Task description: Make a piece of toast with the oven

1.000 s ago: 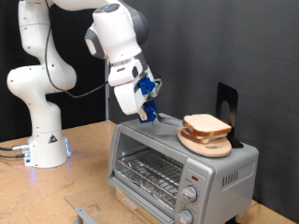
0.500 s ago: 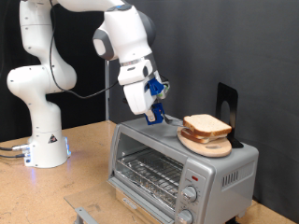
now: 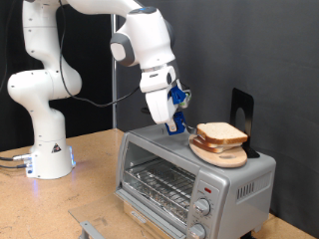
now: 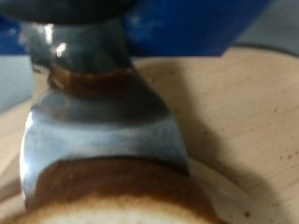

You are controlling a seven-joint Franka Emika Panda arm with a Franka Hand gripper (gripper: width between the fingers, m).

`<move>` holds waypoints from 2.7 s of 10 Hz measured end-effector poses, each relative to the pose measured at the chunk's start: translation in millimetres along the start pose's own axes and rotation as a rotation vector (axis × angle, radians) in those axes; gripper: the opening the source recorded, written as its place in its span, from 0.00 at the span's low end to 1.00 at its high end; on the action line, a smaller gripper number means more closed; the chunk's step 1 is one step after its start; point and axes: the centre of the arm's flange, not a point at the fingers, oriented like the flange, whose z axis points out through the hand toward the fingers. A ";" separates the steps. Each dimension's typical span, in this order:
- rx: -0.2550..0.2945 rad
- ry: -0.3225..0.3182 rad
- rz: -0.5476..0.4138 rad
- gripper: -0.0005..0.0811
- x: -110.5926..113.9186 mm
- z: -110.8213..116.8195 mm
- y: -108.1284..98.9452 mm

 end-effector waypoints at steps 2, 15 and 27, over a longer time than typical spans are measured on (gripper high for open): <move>0.003 0.012 -0.004 0.49 0.2 1.5 -4.3; 0.115 0.139 -0.029 0.49 -43.4 -33.4 8.1; 0.250 0.119 -0.107 0.49 -102.8 -71.8 75.2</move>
